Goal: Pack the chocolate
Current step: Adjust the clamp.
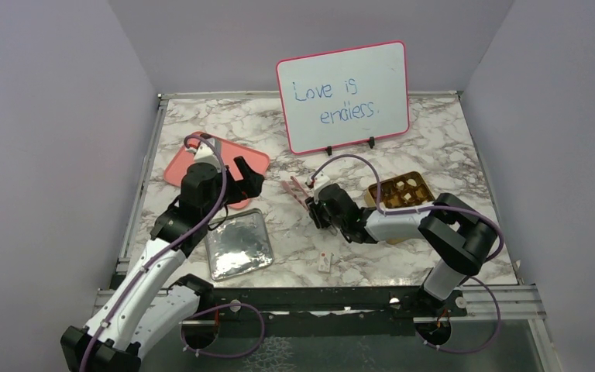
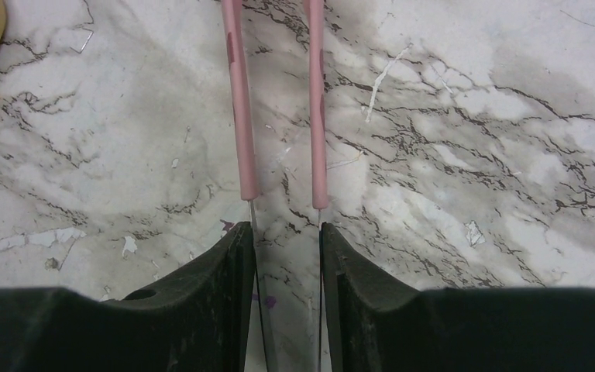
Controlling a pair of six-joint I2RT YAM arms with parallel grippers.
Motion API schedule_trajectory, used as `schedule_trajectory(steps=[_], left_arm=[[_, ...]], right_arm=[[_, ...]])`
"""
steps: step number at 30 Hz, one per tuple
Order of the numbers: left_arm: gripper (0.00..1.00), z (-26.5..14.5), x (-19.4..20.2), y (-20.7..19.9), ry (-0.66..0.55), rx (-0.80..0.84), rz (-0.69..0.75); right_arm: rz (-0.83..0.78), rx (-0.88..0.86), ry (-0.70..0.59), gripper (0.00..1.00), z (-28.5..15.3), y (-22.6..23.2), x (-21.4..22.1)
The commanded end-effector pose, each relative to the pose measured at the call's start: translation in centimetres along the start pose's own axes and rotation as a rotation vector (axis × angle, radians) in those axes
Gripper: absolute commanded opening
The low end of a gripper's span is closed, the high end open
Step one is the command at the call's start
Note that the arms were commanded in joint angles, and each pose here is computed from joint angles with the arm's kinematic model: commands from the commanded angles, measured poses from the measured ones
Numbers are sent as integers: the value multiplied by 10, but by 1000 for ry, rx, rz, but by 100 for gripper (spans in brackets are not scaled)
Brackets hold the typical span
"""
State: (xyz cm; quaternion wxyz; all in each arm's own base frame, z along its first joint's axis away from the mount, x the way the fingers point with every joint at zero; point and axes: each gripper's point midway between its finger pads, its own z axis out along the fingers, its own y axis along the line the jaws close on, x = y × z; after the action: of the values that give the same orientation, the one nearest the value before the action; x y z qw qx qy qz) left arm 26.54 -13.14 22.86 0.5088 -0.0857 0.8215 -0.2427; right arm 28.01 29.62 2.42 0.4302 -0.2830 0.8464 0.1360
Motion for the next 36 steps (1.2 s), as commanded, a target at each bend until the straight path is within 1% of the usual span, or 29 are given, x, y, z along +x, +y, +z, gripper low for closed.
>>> schedule_trajectory(steps=[1,3,5,9,11,14,16,18,20,21,25,29,31,34,36], left_arm=[[98,13,8,-18,50,92,-37],[98,21,14,-25,89,130,-54],[96,30,19,-26,129,129,-60],[93,49,24,-14,177,70,-58],[90,58,27,-4,204,27,-65],[89,68,32,12,246,-38,-67],[89,73,32,18,252,-53,-79],[89,78,30,15,250,-25,-88],[88,84,25,4,232,48,-93],[88,89,25,2,237,71,-107],[87,100,26,5,326,117,-168],[87,101,30,4,334,139,-173],[87,101,36,14,341,92,-174],[87,103,46,43,375,-53,-139],[88,102,47,55,387,-103,-138]], right_arm=[[8,47,79,38,-4,-9,34],[10,47,79,38,-5,-9,37],[10,52,77,37,-6,-10,39],[11,56,60,32,-6,-11,38],[4,33,37,30,-10,-6,29],[-9,-9,-21,28,-25,2,4],[-23,-67,-70,27,-37,11,-15],[-31,-120,-126,27,-49,19,-35],[-28,-155,-168,27,-55,26,-51],[-19,-167,-178,27,-57,28,-58],[-25,-238,-176,27,-66,45,-87],[-39,-255,-184,27,-71,51,-113],[-50,-255,-187,27,-72,51,-121],[-59,-253,-217,27,-77,51,-133],[-62,-249,-220,28,-78,50,-136]])
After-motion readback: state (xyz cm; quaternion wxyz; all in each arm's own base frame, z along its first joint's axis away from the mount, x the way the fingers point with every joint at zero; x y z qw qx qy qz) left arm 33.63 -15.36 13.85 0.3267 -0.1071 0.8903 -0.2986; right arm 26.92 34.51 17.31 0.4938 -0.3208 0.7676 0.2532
